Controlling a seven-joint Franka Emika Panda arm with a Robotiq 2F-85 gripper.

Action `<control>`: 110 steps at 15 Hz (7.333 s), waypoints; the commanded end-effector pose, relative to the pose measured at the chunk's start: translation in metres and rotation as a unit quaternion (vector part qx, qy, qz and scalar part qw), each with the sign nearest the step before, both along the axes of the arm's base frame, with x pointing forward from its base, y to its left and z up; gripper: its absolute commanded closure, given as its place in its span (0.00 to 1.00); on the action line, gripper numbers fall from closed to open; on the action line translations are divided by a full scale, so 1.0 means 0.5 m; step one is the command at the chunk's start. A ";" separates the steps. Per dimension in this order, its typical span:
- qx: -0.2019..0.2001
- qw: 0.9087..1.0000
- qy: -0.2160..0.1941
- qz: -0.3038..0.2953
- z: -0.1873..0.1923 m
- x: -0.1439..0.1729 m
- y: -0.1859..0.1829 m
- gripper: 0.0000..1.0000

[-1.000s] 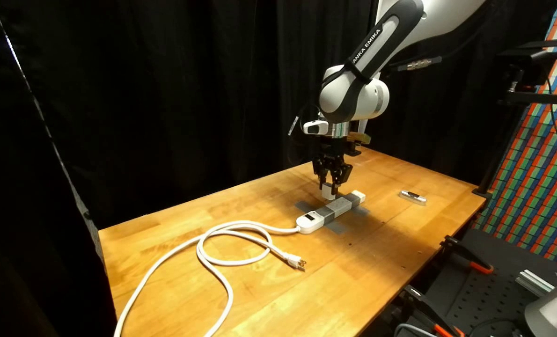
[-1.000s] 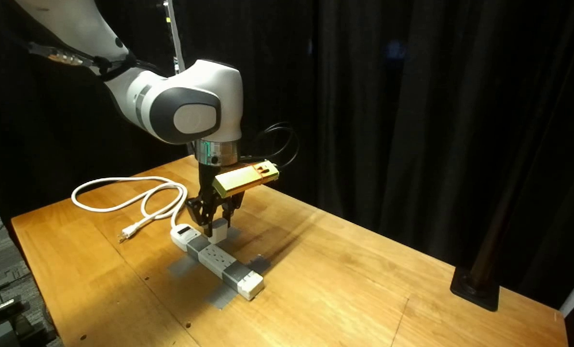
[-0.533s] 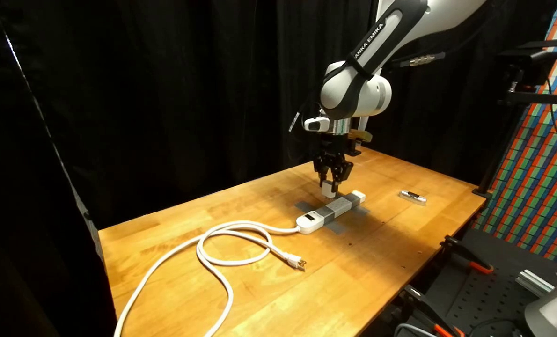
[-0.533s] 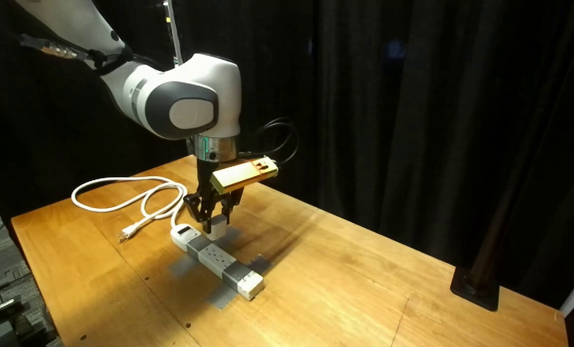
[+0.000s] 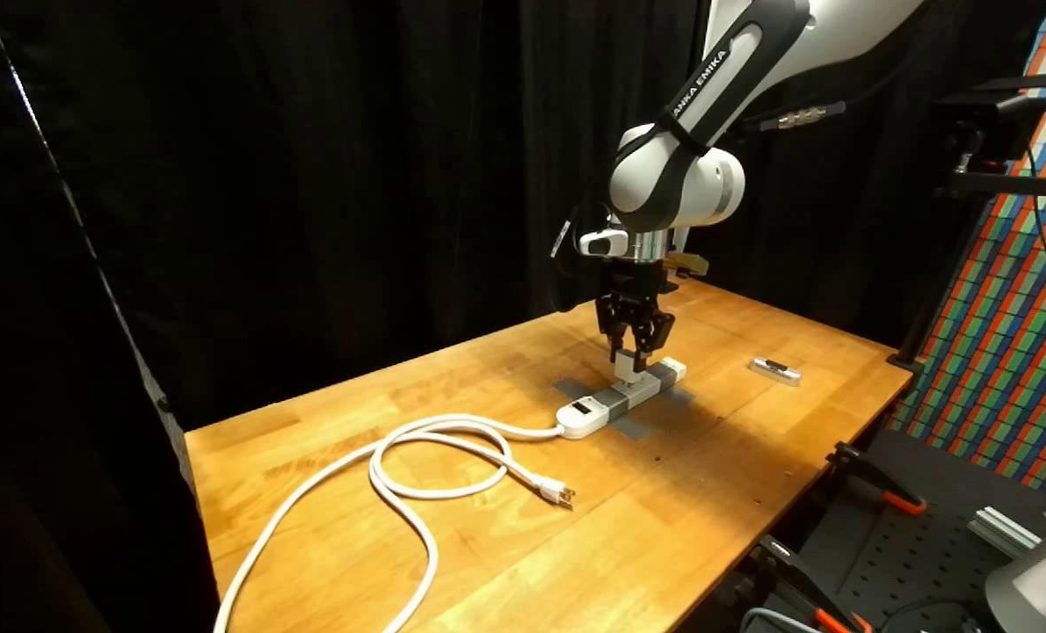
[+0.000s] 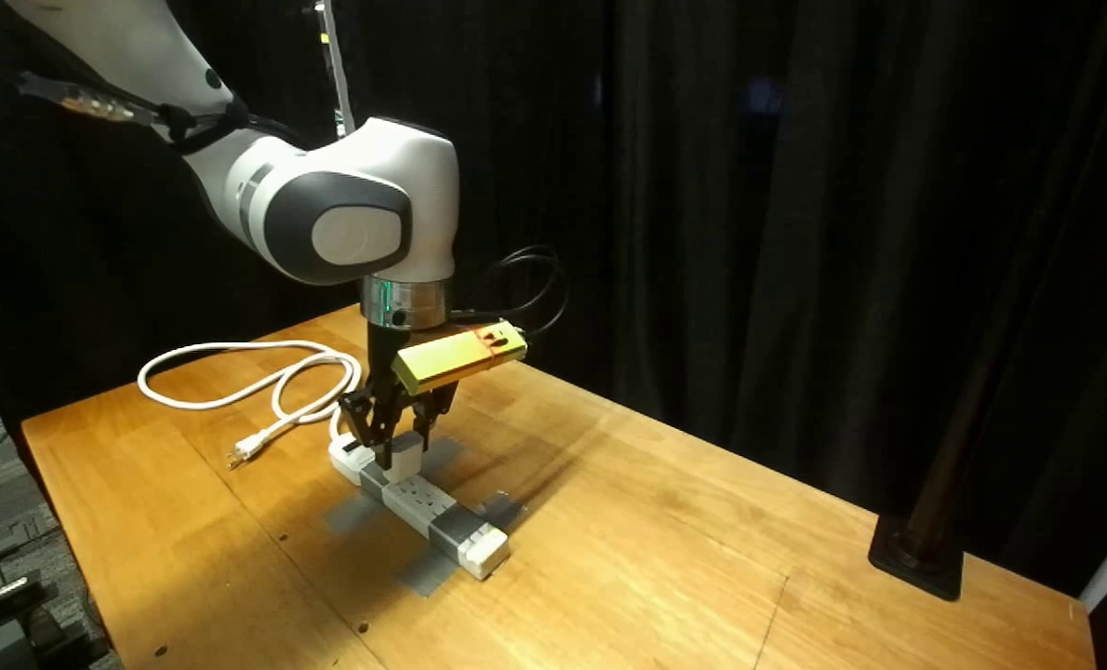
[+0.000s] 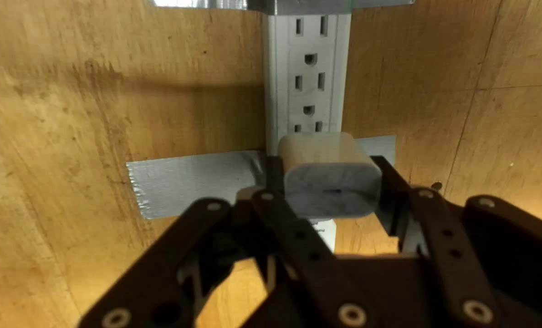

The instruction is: Plug the adapter into the extension cord

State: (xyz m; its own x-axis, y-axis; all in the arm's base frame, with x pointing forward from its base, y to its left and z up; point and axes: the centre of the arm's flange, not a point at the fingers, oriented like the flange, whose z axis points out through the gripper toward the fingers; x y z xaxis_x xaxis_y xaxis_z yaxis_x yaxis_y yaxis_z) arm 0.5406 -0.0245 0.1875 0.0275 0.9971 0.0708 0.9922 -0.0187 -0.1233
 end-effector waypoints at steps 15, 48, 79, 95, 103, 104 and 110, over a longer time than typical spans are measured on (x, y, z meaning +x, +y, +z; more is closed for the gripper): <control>0.012 1.000 -0.011 0.006 -0.005 -0.005 -0.020 0.77; -0.038 0.993 -0.070 0.084 -0.091 -0.094 0.035 0.77; -0.067 0.987 -0.125 -0.071 0.059 0.013 0.041 0.00; -0.047 0.984 -0.151 -0.076 0.130 -0.054 0.052 0.80; -0.052 0.996 -0.057 -0.032 0.065 -0.053 0.056 0.89; -0.053 0.997 -0.050 -0.028 0.061 -0.052 0.054 0.90; -0.055 0.997 -0.058 0.001 0.054 -0.035 0.046 0.90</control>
State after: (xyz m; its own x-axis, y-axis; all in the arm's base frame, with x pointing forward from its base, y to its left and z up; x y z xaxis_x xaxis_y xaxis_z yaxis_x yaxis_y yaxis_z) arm 0.5106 0.0035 0.2095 0.0579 0.9976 -0.0388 0.9982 -0.0586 -0.0159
